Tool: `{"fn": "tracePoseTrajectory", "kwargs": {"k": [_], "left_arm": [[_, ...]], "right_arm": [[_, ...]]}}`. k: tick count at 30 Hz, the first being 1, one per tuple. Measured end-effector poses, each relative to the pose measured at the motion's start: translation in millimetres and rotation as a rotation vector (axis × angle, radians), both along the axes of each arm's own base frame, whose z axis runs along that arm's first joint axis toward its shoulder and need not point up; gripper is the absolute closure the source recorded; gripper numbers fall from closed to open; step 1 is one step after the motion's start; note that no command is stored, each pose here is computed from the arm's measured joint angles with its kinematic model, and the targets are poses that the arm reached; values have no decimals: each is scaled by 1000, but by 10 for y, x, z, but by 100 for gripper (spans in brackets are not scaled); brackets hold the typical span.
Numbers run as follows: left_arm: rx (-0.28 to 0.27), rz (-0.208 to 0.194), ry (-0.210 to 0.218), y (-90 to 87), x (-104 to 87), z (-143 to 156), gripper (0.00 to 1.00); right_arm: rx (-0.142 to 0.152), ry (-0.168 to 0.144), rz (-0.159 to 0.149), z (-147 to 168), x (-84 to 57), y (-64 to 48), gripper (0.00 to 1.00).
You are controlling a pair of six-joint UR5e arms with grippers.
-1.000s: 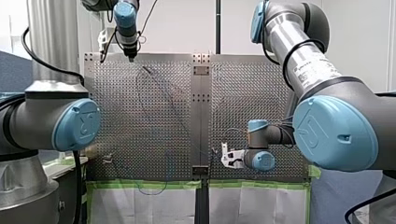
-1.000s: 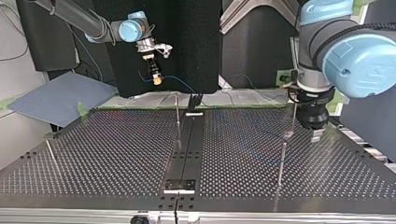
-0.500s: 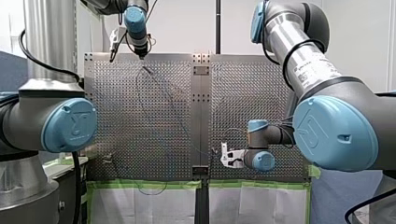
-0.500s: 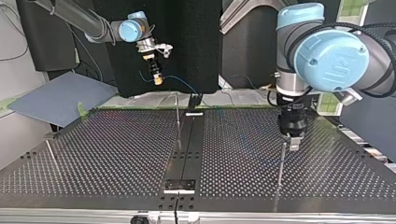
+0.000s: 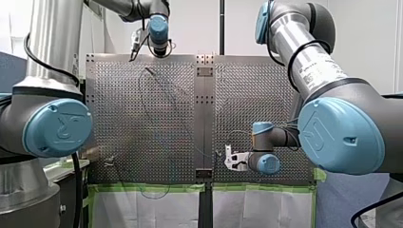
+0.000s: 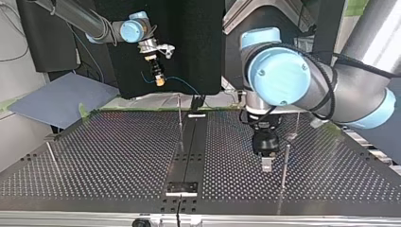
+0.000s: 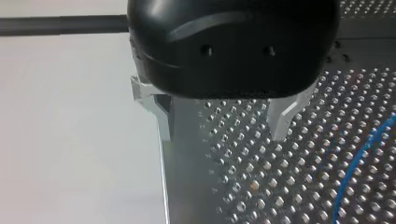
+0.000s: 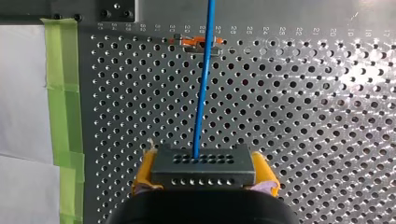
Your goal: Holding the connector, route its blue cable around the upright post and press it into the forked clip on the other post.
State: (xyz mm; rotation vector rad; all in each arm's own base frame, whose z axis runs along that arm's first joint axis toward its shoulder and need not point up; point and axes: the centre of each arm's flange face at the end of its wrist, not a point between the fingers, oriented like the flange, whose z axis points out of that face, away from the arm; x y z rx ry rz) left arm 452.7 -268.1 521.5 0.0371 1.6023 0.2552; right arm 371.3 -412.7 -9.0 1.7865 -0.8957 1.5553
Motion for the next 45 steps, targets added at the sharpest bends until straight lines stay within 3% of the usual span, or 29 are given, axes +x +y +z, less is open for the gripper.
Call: {"fn": "tracePoseTrajectory", "kwargs": {"k": [8,13,20,28,38,45], "left_arm": [[80,-2,7,-429,85,-333,2],[145,4,51,-626,79,-602,2],[214,71,97,-536,91,-851,2],[241,169,94,-365,162,-876,2],[246,148,71,-342,278,-888,2],[267,153,106,-327,435,-1141,2]], "right_arm": [[0,0,0,0,1,1,100],[1,0,1,-1,2,4,100],[1,1,0,-1,1,2,100],[2,3,1,-3,-1,5,100],[2,3,1,-3,0,6,100],[3,3,1,-5,-1,9,100]]}}
